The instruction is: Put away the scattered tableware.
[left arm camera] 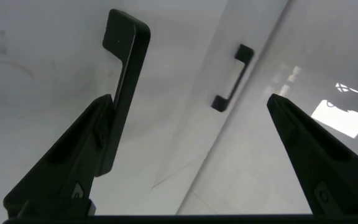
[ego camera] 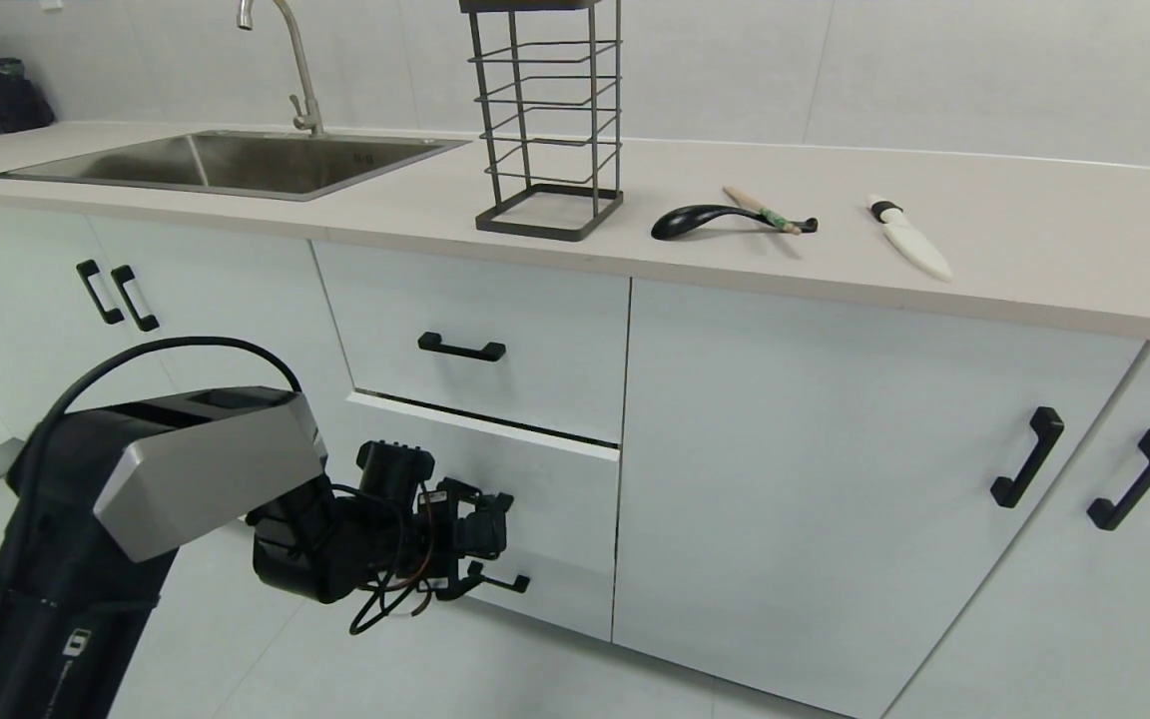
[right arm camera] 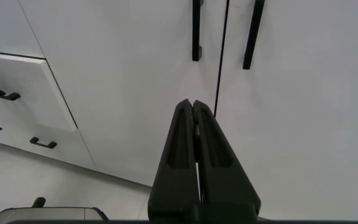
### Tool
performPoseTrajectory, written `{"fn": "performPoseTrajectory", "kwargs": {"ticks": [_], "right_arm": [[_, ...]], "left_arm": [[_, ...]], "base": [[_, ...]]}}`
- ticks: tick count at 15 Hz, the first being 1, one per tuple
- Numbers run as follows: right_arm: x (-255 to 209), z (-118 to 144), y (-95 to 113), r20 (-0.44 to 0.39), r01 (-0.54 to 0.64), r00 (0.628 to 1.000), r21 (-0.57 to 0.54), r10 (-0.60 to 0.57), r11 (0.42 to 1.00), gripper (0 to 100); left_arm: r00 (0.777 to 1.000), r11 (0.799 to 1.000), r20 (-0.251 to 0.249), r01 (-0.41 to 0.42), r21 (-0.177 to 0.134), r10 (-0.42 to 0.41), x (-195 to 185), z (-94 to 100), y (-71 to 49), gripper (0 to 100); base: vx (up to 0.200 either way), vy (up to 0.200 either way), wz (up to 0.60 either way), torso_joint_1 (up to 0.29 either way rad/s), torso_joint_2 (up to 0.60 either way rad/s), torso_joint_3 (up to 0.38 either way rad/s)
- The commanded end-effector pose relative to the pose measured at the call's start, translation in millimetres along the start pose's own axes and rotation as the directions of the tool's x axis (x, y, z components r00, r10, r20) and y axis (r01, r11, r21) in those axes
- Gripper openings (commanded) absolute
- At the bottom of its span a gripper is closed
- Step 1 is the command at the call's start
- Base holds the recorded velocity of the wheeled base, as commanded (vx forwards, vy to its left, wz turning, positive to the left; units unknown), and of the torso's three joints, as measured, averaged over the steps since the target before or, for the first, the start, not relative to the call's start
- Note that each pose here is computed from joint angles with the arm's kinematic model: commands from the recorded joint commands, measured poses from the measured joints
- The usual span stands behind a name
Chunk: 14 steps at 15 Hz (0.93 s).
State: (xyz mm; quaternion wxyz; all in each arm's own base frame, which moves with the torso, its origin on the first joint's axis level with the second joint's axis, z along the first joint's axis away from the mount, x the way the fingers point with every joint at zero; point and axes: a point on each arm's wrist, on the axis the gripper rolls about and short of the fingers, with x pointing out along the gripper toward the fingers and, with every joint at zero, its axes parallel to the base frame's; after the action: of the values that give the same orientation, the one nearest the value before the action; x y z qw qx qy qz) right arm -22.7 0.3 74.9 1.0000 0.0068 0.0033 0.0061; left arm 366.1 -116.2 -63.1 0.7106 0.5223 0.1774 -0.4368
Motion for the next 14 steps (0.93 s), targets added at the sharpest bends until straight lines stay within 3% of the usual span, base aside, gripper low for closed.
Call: {"fn": "performPoseTrajectory", "kwargs": {"ticks": [1,5,6,7,9,11,12,13,14], "right_arm": [[0.1,0.0,0.0,-0.001,0.0,1.0,0.0,0.0,1.0,0],[0.1,0.0,0.0,-0.001,0.0,1.0,0.0,0.0,1.0,0],[0.1,0.0,0.0,-0.001,-0.001,1.0,0.0,0.001,1.0,0],[0.1,0.0,0.0,-0.001,0.0,1.0,0.0,0.0,1.0,0],[-0.1,0.4,0.0,0.0,0.0,1.0,0.0,0.0,1.0,0],[0.1,0.0,0.0,-0.001,0.0,1.0,0.0,0.0,1.0,0],[-0.1,0.4,0.0,0.0,0.0,1.0,0.0,0.0,1.0,0],[0.1,0.0,0.0,-0.001,-0.001,1.0,0.0,0.001,1.0,0],[0.1,0.0,0.0,-0.001,-0.001,1.0,0.0,0.001,1.0,0]], "left_arm": [[1.0,1.0,-0.002,0.01,-0.002,-0.01,-7.0,2.0,-2.5,100],[1.0,1.0,-0.001,0.011,0.0,-0.011,-16.3,4.9,-3.3,100],[1.0,1.0,-0.001,0.011,0.003,-0.011,-33.6,9.7,-5.2,100],[1.0,1.0,0.003,0.008,0.006,-0.008,-58.8,16.8,-8.3,100],[1.0,1.0,0.004,-0.001,0.011,0.0,-126.2,31.9,-26.3,100],[0.998,0.998,0.04,-0.044,0.034,0.042,-182.7,49.9,-38.8,100],[0.996,0.997,0.065,-0.065,0.049,0.062,-204.2,61.4,-36.6,100],[0.994,0.996,0.075,-0.081,0.045,0.078,-213.1,65.9,-33.3,100],[0.99,0.994,0.085,-0.112,0.01,0.111,-235.9,75.1,-20.1,100]], "base": [[0.0,0.0,0.0,0.0,0.0,0.0],[0.0,0.0,0.0,0.0,0.0,0.0],[0.0,0.0,0.0,0.0,0.0,0.0],[0.0,0.0,0.0,0.0,0.0,0.0],[0.0,0.0,0.0,0.0,0.0,0.0],[0.0,0.0,0.0,0.0,0.0,0.0],[0.0,0.0,0.0,0.0,0.0,0.0],[0.0,0.0,0.0,0.0,0.0,0.0],[0.0,0.0,0.0,0.0,0.0,0.0]]}}
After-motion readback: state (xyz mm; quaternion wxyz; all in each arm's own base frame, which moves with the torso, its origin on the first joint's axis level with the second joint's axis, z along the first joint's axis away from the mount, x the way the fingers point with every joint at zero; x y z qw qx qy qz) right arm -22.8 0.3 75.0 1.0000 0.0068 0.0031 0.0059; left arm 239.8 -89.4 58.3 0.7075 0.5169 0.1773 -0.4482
